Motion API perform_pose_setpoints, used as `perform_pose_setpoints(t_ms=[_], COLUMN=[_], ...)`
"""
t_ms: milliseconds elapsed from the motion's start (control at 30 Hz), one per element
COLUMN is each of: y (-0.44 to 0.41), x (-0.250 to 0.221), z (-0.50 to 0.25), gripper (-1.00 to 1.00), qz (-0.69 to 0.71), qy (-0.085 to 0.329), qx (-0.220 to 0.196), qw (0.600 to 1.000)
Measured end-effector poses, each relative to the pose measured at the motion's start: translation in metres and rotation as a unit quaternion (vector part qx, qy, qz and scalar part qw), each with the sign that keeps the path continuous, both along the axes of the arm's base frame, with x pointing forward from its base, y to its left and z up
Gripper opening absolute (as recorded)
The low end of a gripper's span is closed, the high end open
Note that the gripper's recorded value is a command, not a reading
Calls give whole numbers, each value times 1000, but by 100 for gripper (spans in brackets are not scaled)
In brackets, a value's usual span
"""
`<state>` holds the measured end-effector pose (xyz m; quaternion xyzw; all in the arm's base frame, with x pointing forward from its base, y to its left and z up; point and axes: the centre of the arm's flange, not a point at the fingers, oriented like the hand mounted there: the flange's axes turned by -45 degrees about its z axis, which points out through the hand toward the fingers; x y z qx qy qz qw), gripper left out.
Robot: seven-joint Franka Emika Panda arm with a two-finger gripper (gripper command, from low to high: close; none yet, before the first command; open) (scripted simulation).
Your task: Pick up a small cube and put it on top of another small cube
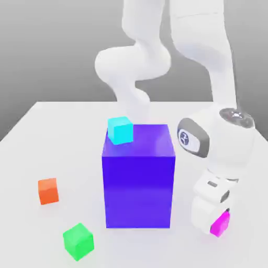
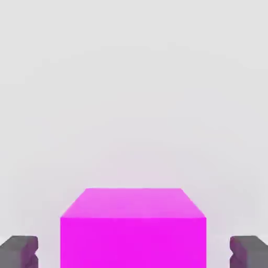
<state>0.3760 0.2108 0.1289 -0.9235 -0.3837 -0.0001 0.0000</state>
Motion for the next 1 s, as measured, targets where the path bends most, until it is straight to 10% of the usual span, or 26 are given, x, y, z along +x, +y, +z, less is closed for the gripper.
perform_pose_setpoints(t_ms=[367, 933, 967, 1000], y=[-9, -339, -340, -340], x=[9, 67, 67, 67], z=[61, 60, 53, 53], gripper=[-100, -100, 100, 100], qz=[9, -253, -254, -254], qy=[-6, 0, 0, 0], qx=[-2, 0, 0, 0], qw=[1000, 967, 967, 967])
